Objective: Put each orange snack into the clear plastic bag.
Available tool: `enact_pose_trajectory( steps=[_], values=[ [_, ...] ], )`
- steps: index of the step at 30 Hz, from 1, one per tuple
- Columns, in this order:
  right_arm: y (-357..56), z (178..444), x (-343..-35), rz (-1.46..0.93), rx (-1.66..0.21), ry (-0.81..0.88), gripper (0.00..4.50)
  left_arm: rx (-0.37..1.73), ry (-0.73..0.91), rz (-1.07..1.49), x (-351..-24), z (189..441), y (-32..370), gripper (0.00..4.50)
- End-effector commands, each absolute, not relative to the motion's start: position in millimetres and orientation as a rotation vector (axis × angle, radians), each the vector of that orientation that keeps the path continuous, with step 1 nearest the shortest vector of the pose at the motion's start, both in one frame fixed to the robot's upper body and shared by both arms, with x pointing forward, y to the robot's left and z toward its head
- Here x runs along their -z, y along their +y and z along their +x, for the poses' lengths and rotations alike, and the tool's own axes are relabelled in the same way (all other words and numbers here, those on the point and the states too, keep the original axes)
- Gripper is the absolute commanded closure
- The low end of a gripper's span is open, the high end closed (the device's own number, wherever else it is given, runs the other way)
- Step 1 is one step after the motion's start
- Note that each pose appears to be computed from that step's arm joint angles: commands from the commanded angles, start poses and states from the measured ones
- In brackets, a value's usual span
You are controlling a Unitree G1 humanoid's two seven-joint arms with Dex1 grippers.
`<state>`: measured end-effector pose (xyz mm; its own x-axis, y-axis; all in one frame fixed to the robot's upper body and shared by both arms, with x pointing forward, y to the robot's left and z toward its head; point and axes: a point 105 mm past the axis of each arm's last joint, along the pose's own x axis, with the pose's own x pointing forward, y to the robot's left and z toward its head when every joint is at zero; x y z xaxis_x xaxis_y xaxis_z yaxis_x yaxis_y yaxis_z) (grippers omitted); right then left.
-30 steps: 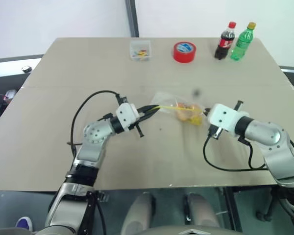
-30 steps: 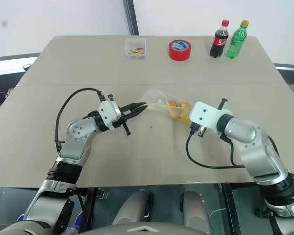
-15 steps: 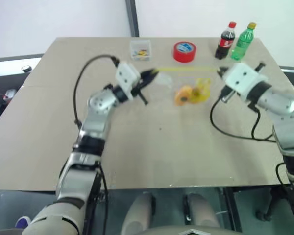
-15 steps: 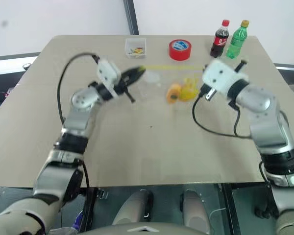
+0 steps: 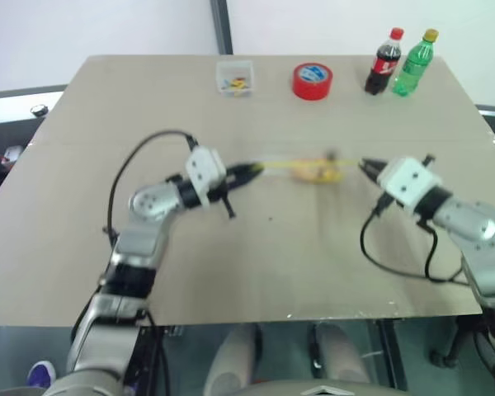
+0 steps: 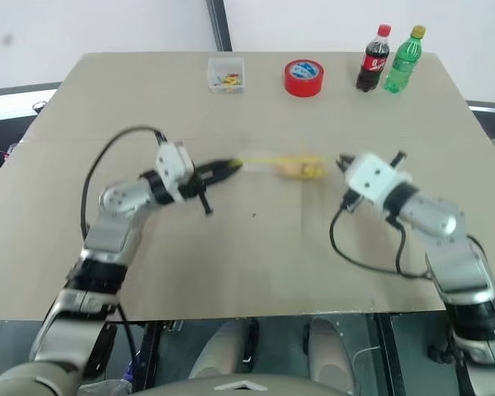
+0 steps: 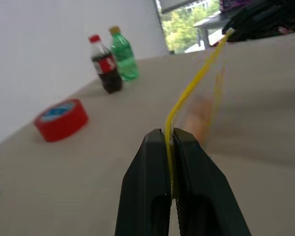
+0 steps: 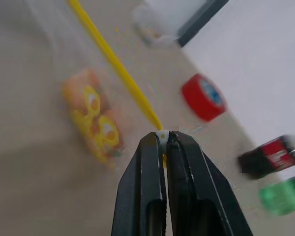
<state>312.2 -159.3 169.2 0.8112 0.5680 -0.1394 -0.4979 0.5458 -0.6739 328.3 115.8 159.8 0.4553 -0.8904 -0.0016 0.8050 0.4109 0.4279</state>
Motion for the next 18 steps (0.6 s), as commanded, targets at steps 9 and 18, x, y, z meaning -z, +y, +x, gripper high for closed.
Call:
enact_pose_trajectory(
  steps=[9,18],
  values=[
    [-209.3,250.1,-157.3,-0.497,-0.654,0.104,0.00,1.045,0.053,0.185,-157.1,277.7,180.2,0.03],
    [-224.2,225.7,-169.4,-0.408,-0.673,0.131,0.00,0.973,0.174,0.234,-158.8,250.4,227.6,0.03]
  ],
)
